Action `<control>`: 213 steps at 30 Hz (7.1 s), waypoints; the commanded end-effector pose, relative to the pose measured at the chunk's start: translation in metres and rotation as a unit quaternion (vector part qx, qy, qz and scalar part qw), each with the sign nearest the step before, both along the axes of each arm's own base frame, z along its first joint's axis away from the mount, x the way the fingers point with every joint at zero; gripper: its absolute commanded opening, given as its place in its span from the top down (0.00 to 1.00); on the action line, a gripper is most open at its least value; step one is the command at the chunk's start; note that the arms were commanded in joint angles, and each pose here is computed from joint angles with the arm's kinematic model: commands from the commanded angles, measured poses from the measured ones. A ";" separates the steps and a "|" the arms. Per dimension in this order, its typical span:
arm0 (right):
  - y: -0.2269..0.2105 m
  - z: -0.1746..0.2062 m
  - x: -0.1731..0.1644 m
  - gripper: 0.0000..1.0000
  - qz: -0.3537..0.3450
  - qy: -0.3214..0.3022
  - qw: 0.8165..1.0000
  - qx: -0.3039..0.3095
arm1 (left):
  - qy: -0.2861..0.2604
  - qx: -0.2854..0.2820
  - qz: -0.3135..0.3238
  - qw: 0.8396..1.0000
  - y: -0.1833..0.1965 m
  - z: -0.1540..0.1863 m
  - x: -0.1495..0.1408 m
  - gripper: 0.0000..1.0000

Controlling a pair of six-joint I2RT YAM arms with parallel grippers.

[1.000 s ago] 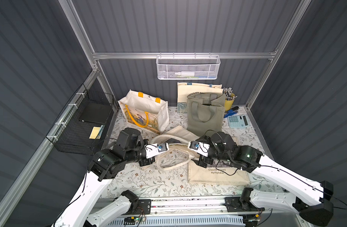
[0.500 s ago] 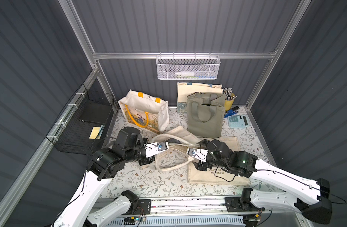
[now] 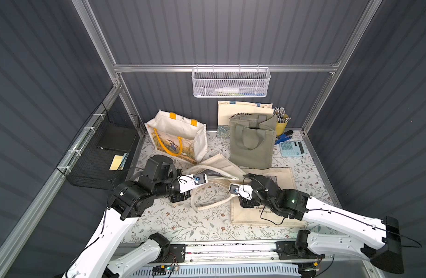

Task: Put away the canvas bag
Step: Press the canvas bag at the center of the board.

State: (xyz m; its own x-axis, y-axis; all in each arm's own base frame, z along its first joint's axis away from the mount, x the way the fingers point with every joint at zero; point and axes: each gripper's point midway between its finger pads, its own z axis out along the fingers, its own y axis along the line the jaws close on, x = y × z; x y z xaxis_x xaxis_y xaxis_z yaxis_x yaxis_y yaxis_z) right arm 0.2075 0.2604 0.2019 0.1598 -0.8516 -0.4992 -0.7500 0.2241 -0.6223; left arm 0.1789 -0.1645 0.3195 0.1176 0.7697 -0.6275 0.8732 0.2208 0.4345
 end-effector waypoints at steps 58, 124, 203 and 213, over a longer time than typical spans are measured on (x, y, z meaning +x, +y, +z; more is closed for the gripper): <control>0.055 0.072 -0.008 1.00 0.053 0.389 0.909 0.136 | -0.069 -0.079 0.095 0.990 0.000 0.046 0.039 0.09; 0.087 0.095 0.020 1.00 -0.003 0.443 0.884 0.150 | -0.008 -0.105 0.072 0.992 -0.074 -0.003 0.051 0.01; 0.018 0.119 -0.025 0.41 0.133 0.404 0.812 0.399 | 0.017 -0.215 -0.133 0.967 -0.087 0.113 0.010 1.00; 0.015 0.064 -0.041 0.55 0.116 0.475 0.784 0.382 | 0.010 -0.231 -0.124 0.965 -0.089 0.124 0.029 1.00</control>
